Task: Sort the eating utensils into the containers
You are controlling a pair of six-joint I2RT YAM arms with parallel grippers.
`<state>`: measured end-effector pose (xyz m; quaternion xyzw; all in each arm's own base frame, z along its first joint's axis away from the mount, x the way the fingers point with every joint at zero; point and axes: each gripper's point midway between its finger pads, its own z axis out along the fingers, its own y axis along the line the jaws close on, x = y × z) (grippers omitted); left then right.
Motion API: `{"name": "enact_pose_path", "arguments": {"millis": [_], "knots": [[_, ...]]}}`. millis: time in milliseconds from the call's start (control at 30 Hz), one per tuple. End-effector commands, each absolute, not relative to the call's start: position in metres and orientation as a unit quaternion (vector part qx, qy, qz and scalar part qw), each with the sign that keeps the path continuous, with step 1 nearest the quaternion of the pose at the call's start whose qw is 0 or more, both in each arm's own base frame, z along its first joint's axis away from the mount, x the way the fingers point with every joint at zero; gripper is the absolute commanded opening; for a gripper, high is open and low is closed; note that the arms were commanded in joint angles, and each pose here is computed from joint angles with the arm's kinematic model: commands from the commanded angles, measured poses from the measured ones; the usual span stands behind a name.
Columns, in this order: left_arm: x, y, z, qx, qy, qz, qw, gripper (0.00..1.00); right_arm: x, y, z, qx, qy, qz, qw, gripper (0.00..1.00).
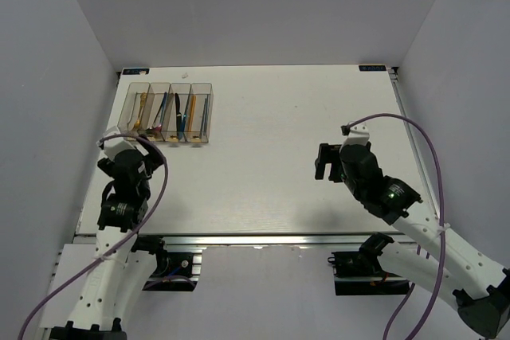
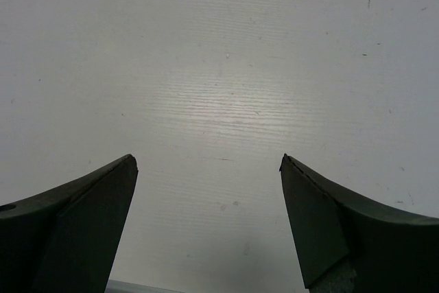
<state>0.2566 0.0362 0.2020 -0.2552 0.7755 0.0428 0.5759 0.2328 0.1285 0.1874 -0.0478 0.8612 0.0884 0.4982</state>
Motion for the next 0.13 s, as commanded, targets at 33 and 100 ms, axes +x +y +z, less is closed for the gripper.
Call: {"name": "enact_pose_path", "arguments": {"millis": [33,100], "knots": [[0.243,0.060,0.221,-0.353,0.717,0.064,0.598,0.98,0.237,0.133,0.203,-0.026,0.847,0.112,0.519,0.89],[0.237,0.067,0.220,-0.388,0.701,0.068,0.595,0.98,0.237,0.135,0.199,-0.029,0.850,0.113,0.514,0.89]]}}
